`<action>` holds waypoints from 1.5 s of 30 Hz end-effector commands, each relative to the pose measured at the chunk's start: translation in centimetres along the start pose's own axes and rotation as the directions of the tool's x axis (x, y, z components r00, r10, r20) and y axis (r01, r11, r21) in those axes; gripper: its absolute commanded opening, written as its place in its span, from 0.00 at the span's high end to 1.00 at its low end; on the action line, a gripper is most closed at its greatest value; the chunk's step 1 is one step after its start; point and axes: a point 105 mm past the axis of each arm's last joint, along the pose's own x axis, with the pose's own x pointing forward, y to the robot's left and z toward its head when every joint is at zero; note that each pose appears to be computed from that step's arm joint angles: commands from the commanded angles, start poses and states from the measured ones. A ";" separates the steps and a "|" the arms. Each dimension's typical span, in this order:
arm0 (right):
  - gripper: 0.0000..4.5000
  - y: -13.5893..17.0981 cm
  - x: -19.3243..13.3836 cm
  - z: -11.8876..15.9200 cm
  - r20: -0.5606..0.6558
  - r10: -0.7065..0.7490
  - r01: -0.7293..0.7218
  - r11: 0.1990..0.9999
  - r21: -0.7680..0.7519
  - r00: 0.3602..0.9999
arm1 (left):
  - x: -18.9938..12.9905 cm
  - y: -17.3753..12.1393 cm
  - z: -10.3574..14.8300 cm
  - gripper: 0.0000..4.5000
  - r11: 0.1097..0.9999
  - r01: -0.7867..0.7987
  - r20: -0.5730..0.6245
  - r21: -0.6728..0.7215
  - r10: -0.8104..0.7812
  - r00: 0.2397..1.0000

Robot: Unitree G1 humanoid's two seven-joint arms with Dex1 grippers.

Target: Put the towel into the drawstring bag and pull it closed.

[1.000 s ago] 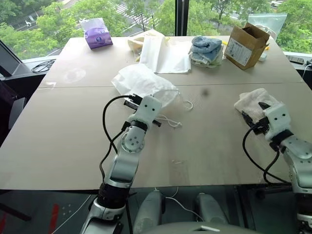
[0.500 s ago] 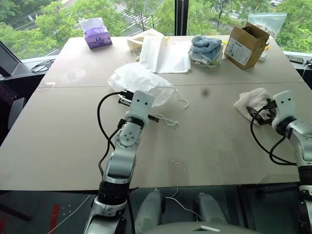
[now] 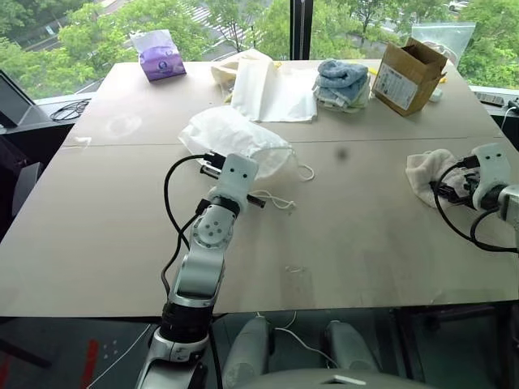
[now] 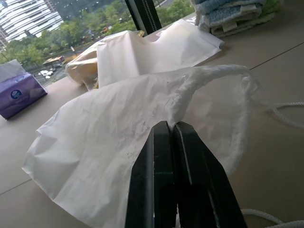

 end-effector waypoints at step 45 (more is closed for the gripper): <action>0.99 24.5 -2.2 5.9 -0.011 0.757 -0.671 0.573 -0.470 0.653 | 0.0 1.0 3.7 1.00 0.819 0.502 0.279 -0.277 -0.431 0.858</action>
